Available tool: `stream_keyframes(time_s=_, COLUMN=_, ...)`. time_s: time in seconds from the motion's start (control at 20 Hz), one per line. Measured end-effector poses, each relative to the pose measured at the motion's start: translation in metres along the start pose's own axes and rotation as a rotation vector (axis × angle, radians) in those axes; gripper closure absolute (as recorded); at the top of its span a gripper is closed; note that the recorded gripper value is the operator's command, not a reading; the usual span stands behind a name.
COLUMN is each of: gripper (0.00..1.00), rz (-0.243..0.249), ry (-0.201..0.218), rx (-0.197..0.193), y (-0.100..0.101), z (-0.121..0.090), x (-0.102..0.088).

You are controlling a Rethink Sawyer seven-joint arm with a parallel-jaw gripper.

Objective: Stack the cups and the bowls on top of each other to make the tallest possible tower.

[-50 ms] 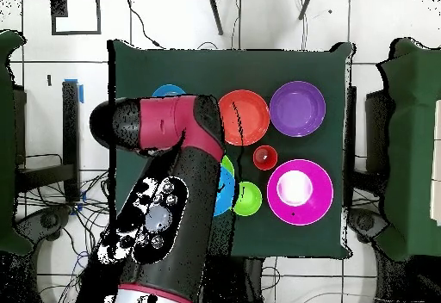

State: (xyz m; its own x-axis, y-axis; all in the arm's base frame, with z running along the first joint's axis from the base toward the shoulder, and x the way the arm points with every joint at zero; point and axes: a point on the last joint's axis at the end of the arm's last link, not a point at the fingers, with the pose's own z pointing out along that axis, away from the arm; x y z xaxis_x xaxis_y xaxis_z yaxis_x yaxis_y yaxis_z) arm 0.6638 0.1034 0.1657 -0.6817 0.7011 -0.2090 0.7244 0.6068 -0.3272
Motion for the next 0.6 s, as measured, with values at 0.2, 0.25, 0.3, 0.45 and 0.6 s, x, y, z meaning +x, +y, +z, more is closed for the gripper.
stream_keyframes(time_s=0.2, gripper=0.00, rz=0.021, ry=0.006, rx=-0.033, y=0.007, z=0.001, x=-0.022)
stream_keyframes(time_s=0.25, gripper=0.00, rz=0.026, ry=0.005, rx=-0.042, y=0.009, z=0.000, x=-0.028)
stream_keyframes(time_s=0.3, gripper=0.00, rz=0.031, ry=0.005, rx=-0.052, y=0.011, z=0.000, x=-0.034)
stream_keyframes(time_s=0.45, gripper=0.00, rz=0.038, ry=-0.007, rx=-0.067, y=0.015, z=-0.002, x=-0.047)
stream_keyframes(time_s=0.6, gripper=0.00, rz=0.042, ry=-0.033, rx=-0.083, y=0.021, z=-0.004, x=-0.065)
